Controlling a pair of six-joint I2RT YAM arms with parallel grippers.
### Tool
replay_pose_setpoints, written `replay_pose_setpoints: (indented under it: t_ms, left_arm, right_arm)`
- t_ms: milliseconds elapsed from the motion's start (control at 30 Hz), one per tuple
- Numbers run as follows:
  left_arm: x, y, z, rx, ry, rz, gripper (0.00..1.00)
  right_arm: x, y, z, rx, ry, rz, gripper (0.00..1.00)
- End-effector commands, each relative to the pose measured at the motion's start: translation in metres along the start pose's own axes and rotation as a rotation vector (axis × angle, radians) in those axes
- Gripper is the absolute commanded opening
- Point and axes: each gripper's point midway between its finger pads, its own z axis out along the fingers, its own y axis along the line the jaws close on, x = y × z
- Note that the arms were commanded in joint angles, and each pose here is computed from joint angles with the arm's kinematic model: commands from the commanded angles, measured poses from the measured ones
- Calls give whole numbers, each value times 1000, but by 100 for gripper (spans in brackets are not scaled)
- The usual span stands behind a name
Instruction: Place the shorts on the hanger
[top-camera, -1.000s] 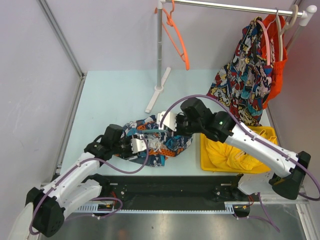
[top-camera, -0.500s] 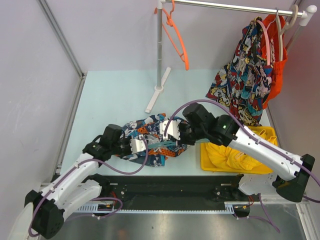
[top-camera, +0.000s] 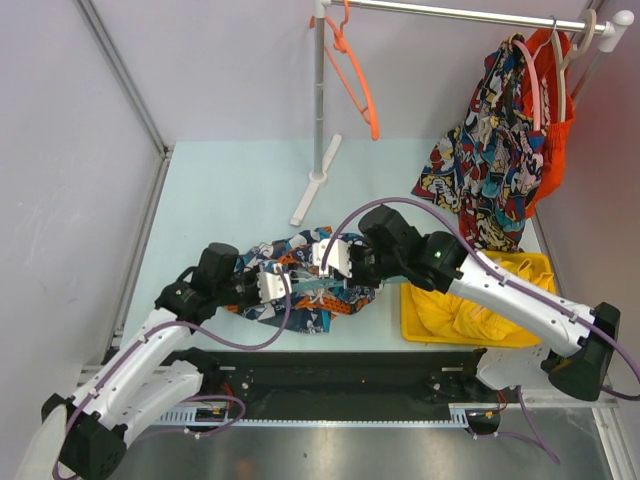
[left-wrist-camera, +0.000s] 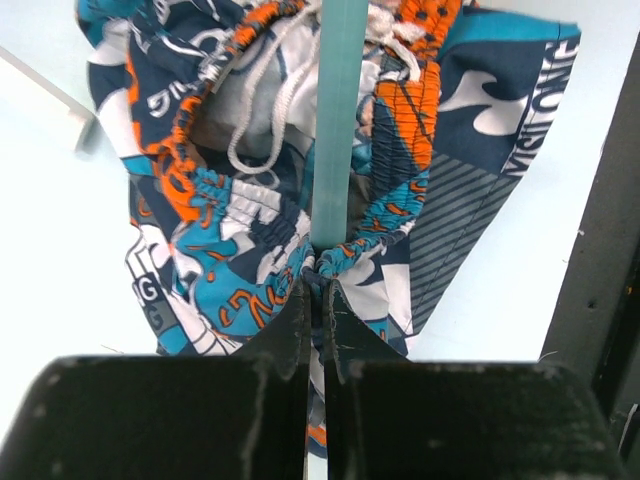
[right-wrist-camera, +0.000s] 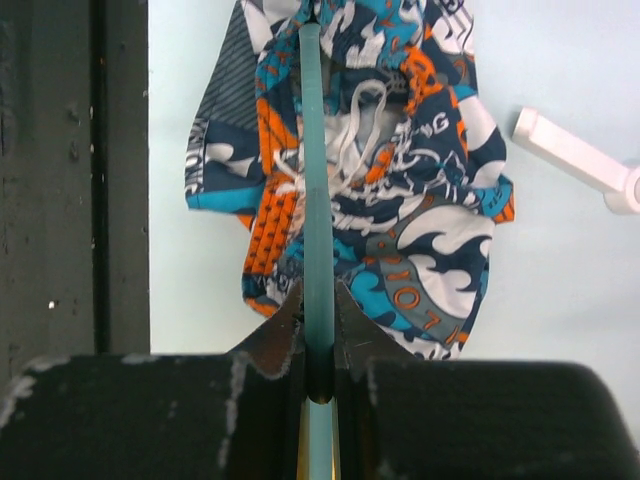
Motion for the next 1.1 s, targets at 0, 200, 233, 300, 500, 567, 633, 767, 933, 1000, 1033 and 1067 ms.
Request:
replay_pose_setpoints:
  t_ms: [0,200,233,300,500,567,633,767,933,1000,1033,1067]
  left_arm:
    - [-33,11,-15,-19,-90,-15,0]
    - [-48,18,-24,-42,-129,-10,0]
    - [-50,18,-26,-44,-135,-8,0]
    - [-57,16,-29,-36,-165,-7,2]
    - [-54,10,-33,-21,-157,3,41]
    - [-50,15,-37,-43,-151,-2,56]
    - [-46,25,-45,-73,-151,-9,67]
    - [-39,34,-58,-38,-109,39,72]
    - [-30,38,-53,-12,-80,51,73]
    - [-31,34,-46,19,-100,40,73]
    - [-33,36,-43,23,-108,39,72]
    - [-33,35,-40,33,-112,26,71]
  right_arm:
    - [-31,-11,8,38,-121,9,0]
    - [-43,-13,9,53,-215,23,0]
    - [-46,-12,9,44,-234,17,0]
    - [-44,-8,13,31,-246,17,0]
    - [-54,-15,20,51,-301,22,0]
    - [-55,-18,19,58,-310,22,0]
    - [-53,-21,17,59,-312,24,0]
    - [-53,-24,13,67,-319,18,0]
    - [-58,-26,12,70,-343,-29,0]
    - [-61,-28,13,78,-350,-45,0]
    - [-63,-29,13,82,-356,-51,0]
    - [-64,-29,13,84,-360,-60,0]
